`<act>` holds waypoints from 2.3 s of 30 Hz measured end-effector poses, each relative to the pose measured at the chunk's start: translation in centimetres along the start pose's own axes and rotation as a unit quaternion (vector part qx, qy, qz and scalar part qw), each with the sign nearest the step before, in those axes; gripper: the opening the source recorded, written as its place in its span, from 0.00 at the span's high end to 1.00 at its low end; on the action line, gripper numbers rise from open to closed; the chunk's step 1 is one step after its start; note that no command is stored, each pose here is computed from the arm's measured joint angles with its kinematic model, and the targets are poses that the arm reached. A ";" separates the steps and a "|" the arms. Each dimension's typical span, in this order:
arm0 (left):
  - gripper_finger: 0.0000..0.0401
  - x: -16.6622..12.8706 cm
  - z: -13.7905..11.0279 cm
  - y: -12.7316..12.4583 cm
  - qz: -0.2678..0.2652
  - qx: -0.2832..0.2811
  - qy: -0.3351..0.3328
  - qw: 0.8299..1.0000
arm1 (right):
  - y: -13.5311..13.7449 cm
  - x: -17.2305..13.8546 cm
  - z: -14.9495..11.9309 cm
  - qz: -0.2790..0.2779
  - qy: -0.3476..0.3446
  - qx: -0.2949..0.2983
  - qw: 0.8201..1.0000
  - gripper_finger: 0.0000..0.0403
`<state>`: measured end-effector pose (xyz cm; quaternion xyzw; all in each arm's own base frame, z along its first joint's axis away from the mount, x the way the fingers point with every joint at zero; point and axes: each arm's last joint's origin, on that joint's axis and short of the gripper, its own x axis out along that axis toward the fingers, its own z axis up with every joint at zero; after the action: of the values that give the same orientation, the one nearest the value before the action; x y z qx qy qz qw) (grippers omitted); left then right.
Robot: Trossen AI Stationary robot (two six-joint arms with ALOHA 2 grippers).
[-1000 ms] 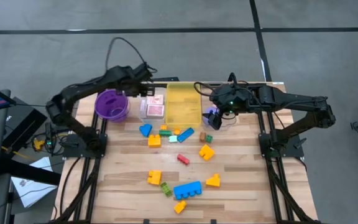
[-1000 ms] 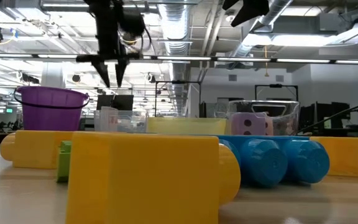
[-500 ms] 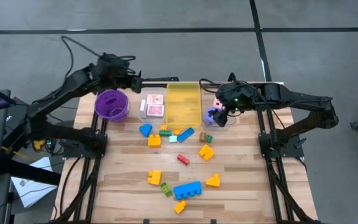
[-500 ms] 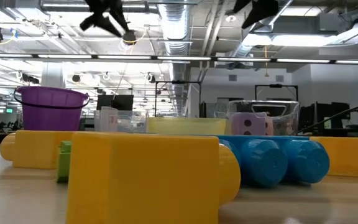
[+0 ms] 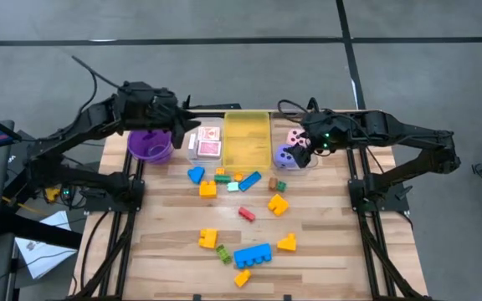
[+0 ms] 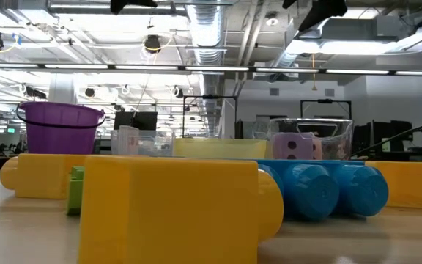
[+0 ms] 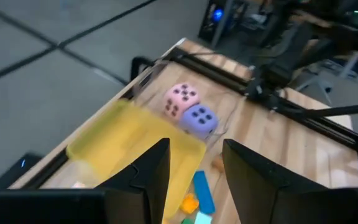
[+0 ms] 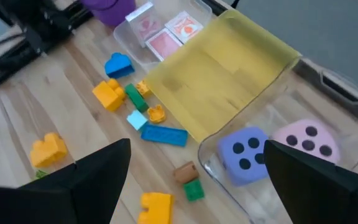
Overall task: Pick & Place Toys
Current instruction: Put the yellow gamepiece into the yellow bin
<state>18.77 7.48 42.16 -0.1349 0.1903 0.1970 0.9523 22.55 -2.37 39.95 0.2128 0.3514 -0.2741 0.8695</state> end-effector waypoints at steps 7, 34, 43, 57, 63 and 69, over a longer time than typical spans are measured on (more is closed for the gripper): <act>0.64 0.0 1.3 -0.9 -0.028 0.009 -0.069 0.997 | -0.2 -0.3 -0.2 -0.002 0.005 0.017 1.000 0.11; 0.64 -2.0 5.3 -3.7 -0.160 -0.099 -0.293 0.937 | 1.3 0.2 -1.3 0.105 0.105 -0.045 0.988 0.11; 0.64 -3.6 4.4 -3.5 -0.164 -0.048 -0.256 0.951 | 5.7 0.4 -4.4 0.115 0.178 0.029 0.977 0.14; 0.64 -6.1 3.1 -3.0 -0.150 -0.016 -0.231 0.961 | 16.0 2.0 -14.7 0.084 0.310 0.115 0.940 0.20; 0.64 -6.4 3.1 -2.9 -0.146 0.000 -0.233 0.961 | 18.2 3.8 -17.3 0.029 0.343 0.076 0.936 0.20; 0.64 -6.3 3.1 -2.9 -0.145 0.001 -0.231 0.962 | 17.9 7.8 -17.4 -0.112 0.371 -0.022 0.922 0.20</act>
<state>15.65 3.88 48.02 -0.1112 -0.0566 0.0821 0.9888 29.84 18.40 25.96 0.2391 0.6760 -0.2629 0.6456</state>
